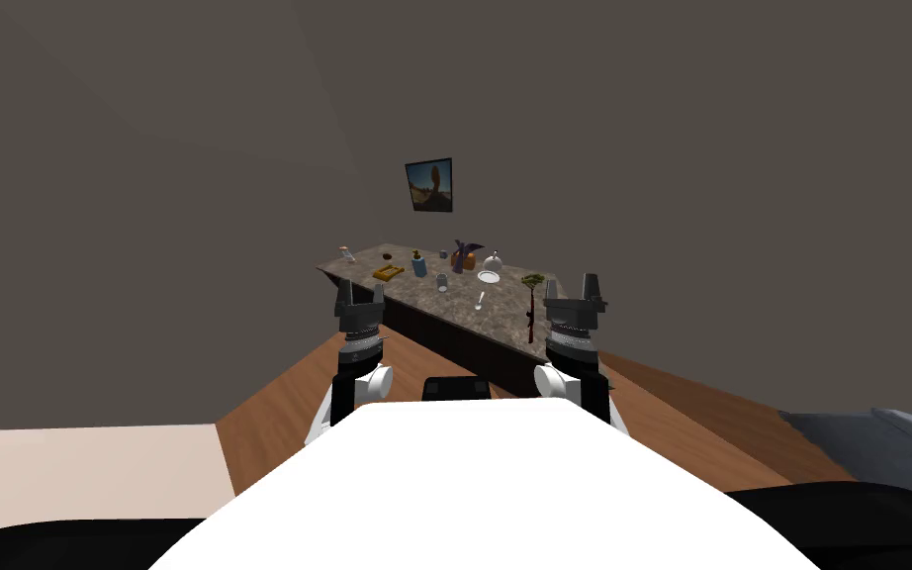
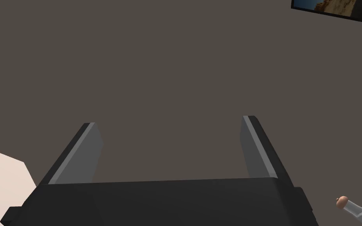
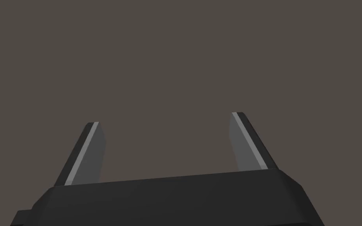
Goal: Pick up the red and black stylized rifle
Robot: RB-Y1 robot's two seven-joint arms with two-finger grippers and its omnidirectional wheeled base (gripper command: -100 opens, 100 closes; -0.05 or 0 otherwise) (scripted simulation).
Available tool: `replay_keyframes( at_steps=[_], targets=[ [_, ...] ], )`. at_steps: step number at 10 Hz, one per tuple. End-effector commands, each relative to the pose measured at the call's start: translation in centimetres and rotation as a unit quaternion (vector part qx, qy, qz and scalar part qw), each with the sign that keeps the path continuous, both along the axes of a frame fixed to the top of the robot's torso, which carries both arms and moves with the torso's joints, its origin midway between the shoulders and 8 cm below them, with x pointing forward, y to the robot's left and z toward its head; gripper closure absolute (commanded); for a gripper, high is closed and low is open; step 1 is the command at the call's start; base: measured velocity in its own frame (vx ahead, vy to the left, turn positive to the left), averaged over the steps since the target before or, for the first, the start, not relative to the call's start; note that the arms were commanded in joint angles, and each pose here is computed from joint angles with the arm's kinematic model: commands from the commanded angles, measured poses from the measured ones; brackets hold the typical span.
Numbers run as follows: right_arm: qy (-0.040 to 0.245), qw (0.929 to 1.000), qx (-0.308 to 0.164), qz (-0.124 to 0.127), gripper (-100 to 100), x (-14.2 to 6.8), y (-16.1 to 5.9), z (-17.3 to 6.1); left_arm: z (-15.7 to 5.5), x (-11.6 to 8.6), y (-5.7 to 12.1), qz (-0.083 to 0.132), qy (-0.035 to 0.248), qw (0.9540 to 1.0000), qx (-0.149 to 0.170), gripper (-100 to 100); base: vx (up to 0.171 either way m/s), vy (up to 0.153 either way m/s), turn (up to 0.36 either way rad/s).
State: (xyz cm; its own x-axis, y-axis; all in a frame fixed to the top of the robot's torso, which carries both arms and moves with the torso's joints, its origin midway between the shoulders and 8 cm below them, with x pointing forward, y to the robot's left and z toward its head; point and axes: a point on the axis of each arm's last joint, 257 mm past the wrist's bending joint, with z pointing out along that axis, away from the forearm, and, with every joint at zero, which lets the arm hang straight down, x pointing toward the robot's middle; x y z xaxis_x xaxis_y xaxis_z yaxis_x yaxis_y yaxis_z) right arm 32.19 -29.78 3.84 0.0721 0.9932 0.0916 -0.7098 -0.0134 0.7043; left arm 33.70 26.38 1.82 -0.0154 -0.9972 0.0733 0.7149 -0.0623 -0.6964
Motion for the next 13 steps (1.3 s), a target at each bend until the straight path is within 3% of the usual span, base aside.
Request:
replay_keyframes(
  at_steps=[1, 7, 13],
  targets=[
    [0.014, 0.9998, 0.004, 0.011, -100, 1.1, 0.0, -0.7, 0.0, 0.0, 0.0, 0.0, 0.0, 1.0, 0.0, 0, -0.03, 0.023, -0.05],
    [0.093, 0.9931, 0.045, 0.056, -100, 7.3, -1.0, -4.8, 0.0, 0.0, 0.0, 0.0, 0.0, 1.0, 0.0, 0, -0.02, 0.033, -0.068],
    [0.164, 0.9796, 0.089, 0.073, -100, 12.1, -2.4, -9.0, 0.0, 0.0, 0.0, 0.0, 0.0, 1.0, 0.0, 0, 0.004, 0.019, -0.048]
  ],
)
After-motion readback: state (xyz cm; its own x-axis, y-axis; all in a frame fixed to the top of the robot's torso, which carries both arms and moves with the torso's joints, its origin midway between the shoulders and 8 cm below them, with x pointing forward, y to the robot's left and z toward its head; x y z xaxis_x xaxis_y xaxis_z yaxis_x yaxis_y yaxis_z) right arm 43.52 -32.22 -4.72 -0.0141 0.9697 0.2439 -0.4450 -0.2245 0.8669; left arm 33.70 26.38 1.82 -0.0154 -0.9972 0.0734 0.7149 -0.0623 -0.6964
